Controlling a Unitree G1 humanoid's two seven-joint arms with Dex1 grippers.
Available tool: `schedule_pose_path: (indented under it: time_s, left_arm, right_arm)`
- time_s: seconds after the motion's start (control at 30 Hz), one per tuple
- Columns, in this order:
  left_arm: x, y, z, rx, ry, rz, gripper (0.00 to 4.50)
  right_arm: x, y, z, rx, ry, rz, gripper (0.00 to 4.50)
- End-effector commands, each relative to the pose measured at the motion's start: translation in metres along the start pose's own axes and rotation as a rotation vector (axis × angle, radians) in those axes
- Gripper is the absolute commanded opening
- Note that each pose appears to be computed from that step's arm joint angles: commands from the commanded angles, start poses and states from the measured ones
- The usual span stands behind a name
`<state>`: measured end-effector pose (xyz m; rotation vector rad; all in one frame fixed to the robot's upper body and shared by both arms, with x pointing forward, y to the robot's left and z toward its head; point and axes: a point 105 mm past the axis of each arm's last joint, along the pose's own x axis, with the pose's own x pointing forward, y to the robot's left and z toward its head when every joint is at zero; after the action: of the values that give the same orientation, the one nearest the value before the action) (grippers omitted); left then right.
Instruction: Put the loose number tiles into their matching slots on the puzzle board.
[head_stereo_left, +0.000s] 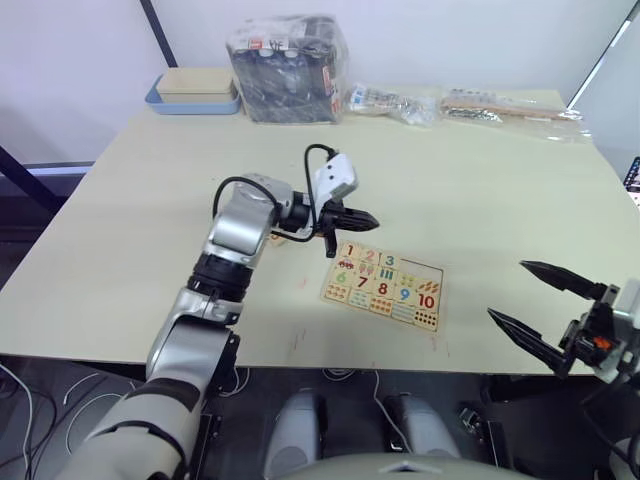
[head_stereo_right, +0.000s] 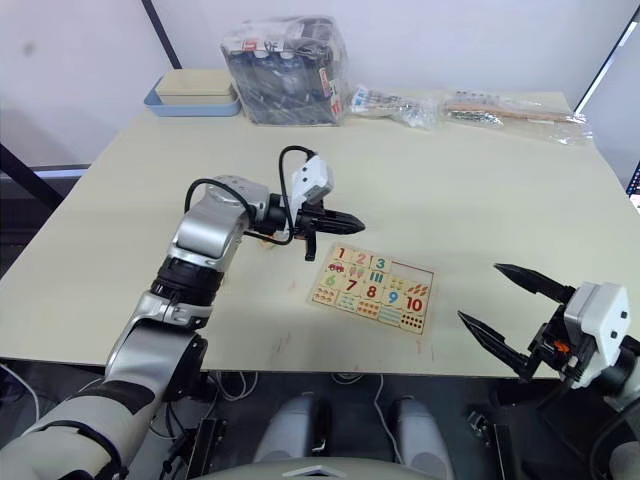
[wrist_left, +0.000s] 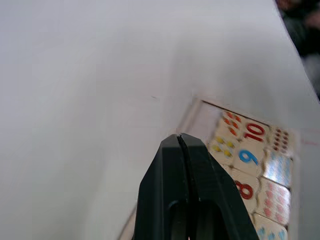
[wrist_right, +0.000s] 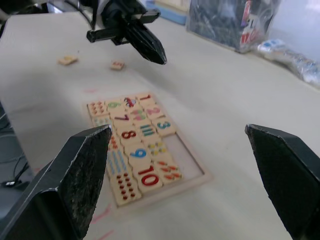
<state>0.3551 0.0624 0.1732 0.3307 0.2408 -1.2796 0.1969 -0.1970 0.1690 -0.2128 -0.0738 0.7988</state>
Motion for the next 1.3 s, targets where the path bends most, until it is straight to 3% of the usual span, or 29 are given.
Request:
schedule_pose_path:
  time_s: [0.03,0.4,0.73,0.8,0.9,1.0,1.1,1.3]
  left_arm:
    - [-0.021,0.010,0.020,-0.007,-0.181,0.153,0.02]
    - [-0.090,0.037,-0.012,-0.165,-0.389,0.712,0.02]
    - [-0.139,-0.003,-0.076,-0.233,-0.356,0.830,0.02]
    - [-0.152,-0.010,-0.084,-0.250,-0.355,0.808,0.54]
    - [-0.166,-0.026,-0.097,-0.263,-0.321,0.763,1.67]
    - [-0.178,-0.037,-0.108,-0.275,-0.287,0.747,3.30]
    - [-0.195,-0.054,-0.126,-0.305,-0.238,0.753,4.44]
    - [-0.219,-0.078,-0.156,-0.359,-0.170,0.810,4.44]
  right_arm:
    - [0.009,-0.004,0.001,-0.009,-0.010,-0.028,4.50]
    - [0.045,-0.029,0.000,0.027,-0.139,-0.227,4.50]
    - [0.059,-0.023,-0.011,0.067,-0.088,0.028,4.50]
    - [0.056,-0.020,-0.015,0.070,-0.056,0.092,4.50]
    - [0.038,-0.018,-0.024,0.075,-0.002,0.165,4.50]
    - [0.019,-0.022,-0.030,0.074,0.043,0.191,4.50]
    - [-0.004,-0.031,-0.032,0.087,0.076,0.176,4.50]
    - [-0.038,-0.041,-0.041,0.099,0.131,0.113,4.50]
